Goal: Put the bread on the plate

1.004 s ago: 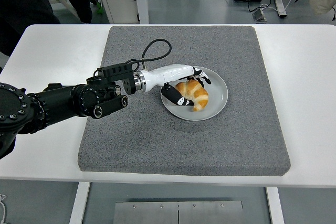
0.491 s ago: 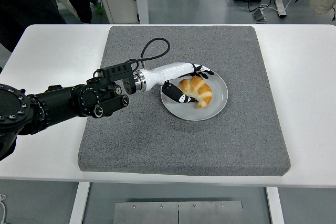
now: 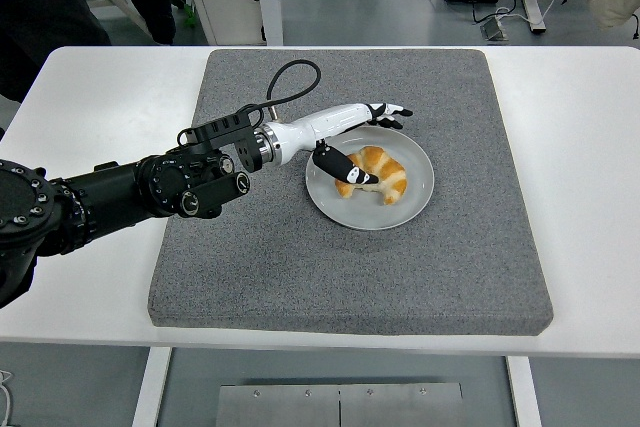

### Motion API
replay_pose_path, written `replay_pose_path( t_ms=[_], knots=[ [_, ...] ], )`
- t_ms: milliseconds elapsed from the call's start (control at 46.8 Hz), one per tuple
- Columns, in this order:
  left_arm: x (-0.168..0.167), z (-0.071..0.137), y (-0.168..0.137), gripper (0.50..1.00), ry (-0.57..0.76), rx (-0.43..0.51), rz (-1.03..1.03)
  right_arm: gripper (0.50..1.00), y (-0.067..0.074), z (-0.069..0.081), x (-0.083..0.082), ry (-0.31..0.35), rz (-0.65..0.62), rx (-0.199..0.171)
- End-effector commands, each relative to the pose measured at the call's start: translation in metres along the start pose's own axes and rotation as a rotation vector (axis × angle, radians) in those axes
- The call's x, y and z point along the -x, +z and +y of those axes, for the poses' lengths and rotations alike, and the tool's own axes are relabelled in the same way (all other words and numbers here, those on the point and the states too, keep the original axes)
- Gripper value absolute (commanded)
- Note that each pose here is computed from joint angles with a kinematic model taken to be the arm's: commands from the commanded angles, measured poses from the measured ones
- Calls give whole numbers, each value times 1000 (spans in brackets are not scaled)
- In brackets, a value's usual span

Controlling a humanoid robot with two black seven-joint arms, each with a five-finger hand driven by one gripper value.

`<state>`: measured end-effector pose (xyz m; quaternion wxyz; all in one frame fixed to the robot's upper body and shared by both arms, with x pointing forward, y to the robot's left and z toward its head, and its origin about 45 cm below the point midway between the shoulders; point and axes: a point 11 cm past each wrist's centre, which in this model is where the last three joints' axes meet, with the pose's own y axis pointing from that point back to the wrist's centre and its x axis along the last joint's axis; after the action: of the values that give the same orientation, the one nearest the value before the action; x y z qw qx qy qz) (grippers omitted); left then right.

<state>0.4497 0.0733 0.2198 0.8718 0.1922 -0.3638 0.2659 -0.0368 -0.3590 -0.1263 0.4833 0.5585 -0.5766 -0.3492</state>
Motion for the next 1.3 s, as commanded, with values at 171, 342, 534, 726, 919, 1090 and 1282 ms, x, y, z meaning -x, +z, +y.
replay_pose_path(
  t_ms=[171, 342, 534, 726, 919, 1090, 1282],
  knots=[
    [-25, -8, 14, 933, 124, 31, 145, 1000, -1, 0, 0, 0, 0, -2],
    [-45, -11, 19, 934, 237, 33, 371, 1000, -2, -1, 0, -1, 0, -3],
    [-93, 1, 7, 942, 445, -10, 668, 1000, -3, -1, 0, -1, -4, -5],
    [-110, 23, -17, 948, 558, -27, 801, 1000, -3, -1, 0, -1, -4, -5],
    [-103, 39, -43, 948, 619, -76, 950, 1000, -3, -1, 0, -1, -4, -5],
    [-105, 60, -60, 948, 646, -46, 1024, 1000, -3, -1, 1, -2, -6, -5],
    [-109, 76, -71, 946, 719, 2, 1040, 1000, -5, -2, 0, -1, -7, -8]
  ],
)
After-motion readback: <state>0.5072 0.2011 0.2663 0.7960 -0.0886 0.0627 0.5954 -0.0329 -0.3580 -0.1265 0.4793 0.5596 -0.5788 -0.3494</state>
